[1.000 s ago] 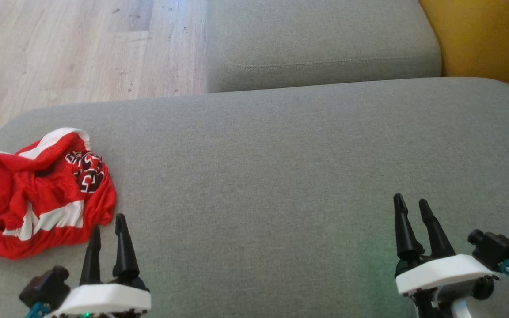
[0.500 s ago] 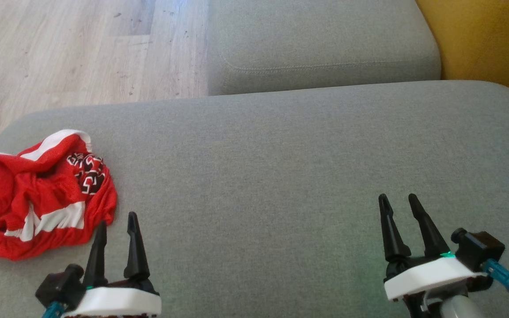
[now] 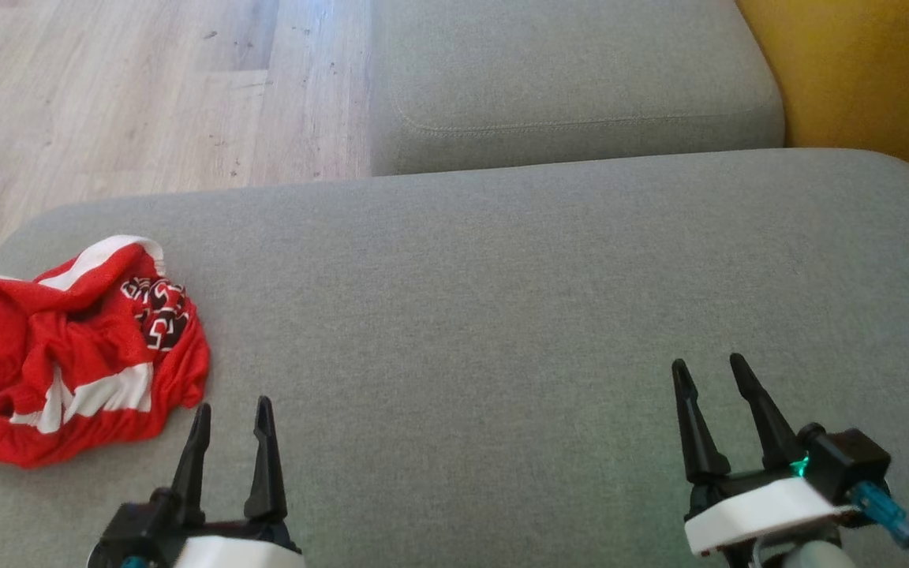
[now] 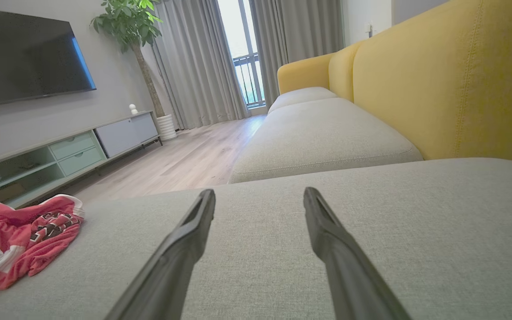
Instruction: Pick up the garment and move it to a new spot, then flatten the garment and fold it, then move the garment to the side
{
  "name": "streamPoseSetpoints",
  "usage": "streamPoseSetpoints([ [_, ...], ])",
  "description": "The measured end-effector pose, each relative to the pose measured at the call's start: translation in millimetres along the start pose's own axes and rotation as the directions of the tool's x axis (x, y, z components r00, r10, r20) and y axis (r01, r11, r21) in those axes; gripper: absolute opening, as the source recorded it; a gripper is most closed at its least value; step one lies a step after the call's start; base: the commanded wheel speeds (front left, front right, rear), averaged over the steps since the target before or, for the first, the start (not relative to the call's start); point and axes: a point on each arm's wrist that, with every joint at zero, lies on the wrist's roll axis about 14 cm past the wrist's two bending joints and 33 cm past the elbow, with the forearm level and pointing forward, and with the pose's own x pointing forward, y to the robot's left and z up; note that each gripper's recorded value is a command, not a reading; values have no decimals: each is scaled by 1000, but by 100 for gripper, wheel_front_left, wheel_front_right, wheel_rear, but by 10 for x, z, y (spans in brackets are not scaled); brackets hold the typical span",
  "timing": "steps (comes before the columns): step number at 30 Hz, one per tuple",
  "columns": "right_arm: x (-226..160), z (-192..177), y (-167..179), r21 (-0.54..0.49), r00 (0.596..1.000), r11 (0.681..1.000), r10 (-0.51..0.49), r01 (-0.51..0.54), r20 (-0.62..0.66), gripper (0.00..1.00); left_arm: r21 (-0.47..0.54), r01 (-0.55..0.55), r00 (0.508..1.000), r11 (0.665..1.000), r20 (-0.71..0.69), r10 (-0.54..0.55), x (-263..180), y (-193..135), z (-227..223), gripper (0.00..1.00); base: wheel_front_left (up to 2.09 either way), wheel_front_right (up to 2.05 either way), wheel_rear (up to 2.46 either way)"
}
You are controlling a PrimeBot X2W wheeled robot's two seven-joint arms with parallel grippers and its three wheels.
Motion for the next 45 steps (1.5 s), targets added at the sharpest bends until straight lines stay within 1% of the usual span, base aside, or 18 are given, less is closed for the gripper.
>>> streamPoseSetpoints([
  [9,-41,28,-29,-85,1000,996,-2,3,18,100,83,16,1000,996,0,-16,-20,-17,-35,100,0,0,0],
  [16,-62,49,-18,-157,1000,988,8,-3,30,100,151,14,1000,988,10,-16,-14,5,-28,100,0,0,0],
  [26,-69,52,-60,-157,999,988,-7,12,32,100,152,-3,1000,988,-15,5,-25,80,-102,100,0,0,0],
  [36,-52,43,-35,-157,1000,988,1,3,29,100,152,-17,1000,988,-16,20,-51,124,-108,100,0,0,0],
  [39,-37,2,12,-154,1000,988,17,-15,16,100,151,-40,999,988,-10,42,-85,186,-93,100,0,0,0],
  [45,-2,-180,172,-146,996,986,72,-77,-43,100,145,-132,991,981,11,132,-223,429,-40,100,0,0,0],
])
